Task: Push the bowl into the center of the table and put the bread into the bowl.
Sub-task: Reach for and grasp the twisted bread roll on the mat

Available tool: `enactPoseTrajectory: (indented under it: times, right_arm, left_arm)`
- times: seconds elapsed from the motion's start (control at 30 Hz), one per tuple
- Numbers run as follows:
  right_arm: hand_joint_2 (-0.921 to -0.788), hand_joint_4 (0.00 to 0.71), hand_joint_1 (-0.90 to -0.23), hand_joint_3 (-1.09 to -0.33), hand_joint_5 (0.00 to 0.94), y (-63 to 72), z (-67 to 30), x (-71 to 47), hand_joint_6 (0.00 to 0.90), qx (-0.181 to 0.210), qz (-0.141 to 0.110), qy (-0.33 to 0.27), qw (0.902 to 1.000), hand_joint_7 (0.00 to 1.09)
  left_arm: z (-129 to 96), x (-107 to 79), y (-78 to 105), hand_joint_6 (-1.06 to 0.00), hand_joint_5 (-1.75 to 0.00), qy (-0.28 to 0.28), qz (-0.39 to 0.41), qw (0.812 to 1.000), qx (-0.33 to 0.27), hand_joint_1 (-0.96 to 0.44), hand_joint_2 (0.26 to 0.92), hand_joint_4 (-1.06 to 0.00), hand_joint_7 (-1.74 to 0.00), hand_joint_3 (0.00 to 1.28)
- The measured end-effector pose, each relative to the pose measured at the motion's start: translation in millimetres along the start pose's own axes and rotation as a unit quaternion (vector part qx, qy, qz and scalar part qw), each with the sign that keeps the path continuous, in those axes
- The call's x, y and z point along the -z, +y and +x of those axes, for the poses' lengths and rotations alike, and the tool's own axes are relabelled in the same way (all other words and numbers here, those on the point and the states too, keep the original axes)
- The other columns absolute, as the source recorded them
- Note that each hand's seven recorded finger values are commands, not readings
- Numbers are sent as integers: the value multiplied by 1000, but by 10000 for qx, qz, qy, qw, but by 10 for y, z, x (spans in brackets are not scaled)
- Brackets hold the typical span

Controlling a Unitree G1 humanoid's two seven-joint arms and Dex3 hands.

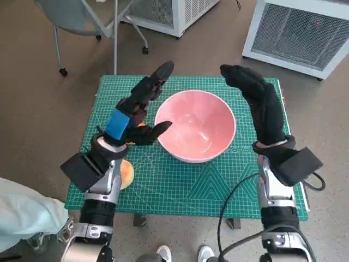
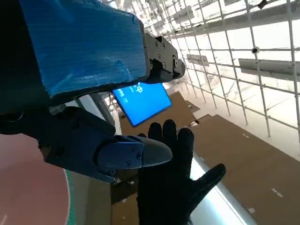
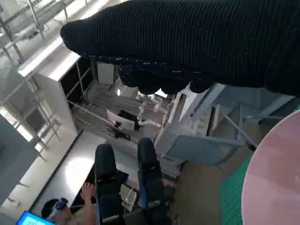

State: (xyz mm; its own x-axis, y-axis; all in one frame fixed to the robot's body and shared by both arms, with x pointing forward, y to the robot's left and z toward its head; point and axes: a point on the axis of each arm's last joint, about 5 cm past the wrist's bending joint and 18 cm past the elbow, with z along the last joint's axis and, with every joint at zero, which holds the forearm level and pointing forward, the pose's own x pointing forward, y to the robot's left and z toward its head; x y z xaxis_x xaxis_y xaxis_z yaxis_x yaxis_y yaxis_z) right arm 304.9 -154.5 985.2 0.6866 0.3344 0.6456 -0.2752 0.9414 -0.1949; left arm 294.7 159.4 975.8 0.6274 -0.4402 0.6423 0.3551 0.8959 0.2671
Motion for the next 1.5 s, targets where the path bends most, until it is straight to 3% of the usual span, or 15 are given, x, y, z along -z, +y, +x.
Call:
enactPoseTrajectory:
  times: [0.93,1.1,1.17,1.23,1.37,1.5]
  right_arm:
    - [-921,197,-712,-760,0,-43,61,-33,12,-173,-20,9,9998,510]
    - [-921,197,-710,-767,0,-40,63,-35,12,-200,-44,12,9998,511]
    - [-921,197,-709,-769,0,-39,63,-34,12,-205,-51,14,9998,511]
    - [-921,196,-708,-770,0,-42,63,-35,12,-203,-56,13,9998,511]
    - [-921,191,-705,-771,0,-50,61,-37,11,-192,-65,9,9998,512]
    - [-921,186,-703,-772,0,-53,62,-40,10,-182,-66,-3,9998,513]
  left_arm:
    - [-131,5,37,-270,-1,120,163,9996,-184,-614,921,-179,-47,359]
    - [-157,-42,141,-253,-1,230,582,9980,-51,-560,913,-150,-35,237]
    - [-161,-93,234,-245,0,416,1089,9931,104,-509,879,-126,-25,105]
    - [-159,-160,354,-246,-1,715,1670,9829,287,-455,834,-106,-23,55]
    - [-137,-297,568,-256,-1,1498,2618,9519,544,-328,763,-61,-22,14]
    - [-114,-364,678,-267,0,2252,3098,9218,594,-281,747,-40,-22,6]
